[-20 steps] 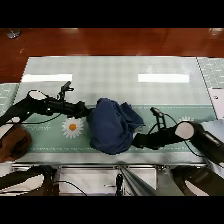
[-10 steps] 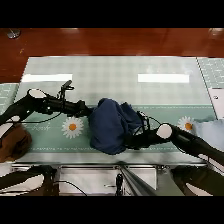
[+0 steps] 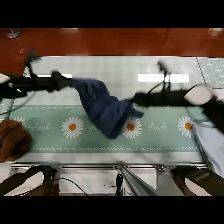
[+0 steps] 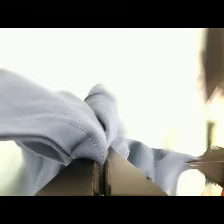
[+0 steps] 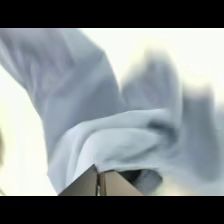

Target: Fold the shirts.

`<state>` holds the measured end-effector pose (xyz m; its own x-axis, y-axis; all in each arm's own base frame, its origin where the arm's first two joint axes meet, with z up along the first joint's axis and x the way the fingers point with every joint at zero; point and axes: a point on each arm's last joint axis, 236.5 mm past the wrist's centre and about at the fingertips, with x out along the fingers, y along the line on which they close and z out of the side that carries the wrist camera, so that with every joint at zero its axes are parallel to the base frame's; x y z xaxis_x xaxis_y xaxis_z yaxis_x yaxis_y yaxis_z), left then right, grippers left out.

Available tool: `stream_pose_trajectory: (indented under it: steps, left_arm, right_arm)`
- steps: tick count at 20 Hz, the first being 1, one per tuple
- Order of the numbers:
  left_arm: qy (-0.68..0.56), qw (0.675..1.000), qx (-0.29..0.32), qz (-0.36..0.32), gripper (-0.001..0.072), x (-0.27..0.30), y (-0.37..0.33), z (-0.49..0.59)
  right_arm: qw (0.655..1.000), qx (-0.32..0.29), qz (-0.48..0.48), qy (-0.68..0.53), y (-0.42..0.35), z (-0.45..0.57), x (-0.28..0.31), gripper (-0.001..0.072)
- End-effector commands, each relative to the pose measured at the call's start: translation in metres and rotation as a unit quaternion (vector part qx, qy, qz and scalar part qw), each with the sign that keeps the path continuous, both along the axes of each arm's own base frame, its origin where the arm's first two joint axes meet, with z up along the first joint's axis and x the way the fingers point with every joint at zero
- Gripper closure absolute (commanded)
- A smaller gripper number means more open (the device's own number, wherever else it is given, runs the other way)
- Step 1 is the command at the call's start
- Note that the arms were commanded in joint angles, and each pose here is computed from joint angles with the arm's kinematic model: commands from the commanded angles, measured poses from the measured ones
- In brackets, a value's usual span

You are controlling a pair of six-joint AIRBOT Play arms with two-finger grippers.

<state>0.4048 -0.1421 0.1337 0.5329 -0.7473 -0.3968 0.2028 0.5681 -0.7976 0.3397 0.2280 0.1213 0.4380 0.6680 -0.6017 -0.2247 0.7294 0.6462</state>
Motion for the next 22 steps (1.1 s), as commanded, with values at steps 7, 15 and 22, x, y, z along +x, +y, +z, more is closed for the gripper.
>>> stream_pose_trajectory:
  steps: [7, 15, 22]
  left_arm:
    - [-0.451, 0.874, 0.131, 0.124, 0.0680, -0.078, 0.045, 0.368]
    - [-0.425, 0.829, 0.317, 0.177, 0.0680, -0.185, 0.077, 0.353]
    - [-0.116, 0.960, 0.254, 0.016, 0.0680, -0.149, 0.049, 0.116]
  right_arm:
    - [0.924, -0.107, -0.029, -0.366, -0.095, 0.345, -0.087, 0.0695]
    - [0.931, -0.177, -0.045, -0.317, -0.132, 0.311, -0.166, 0.0695]
    - [0.971, -0.203, -0.031, -0.125, -0.128, 0.154, -0.087, 0.0695]
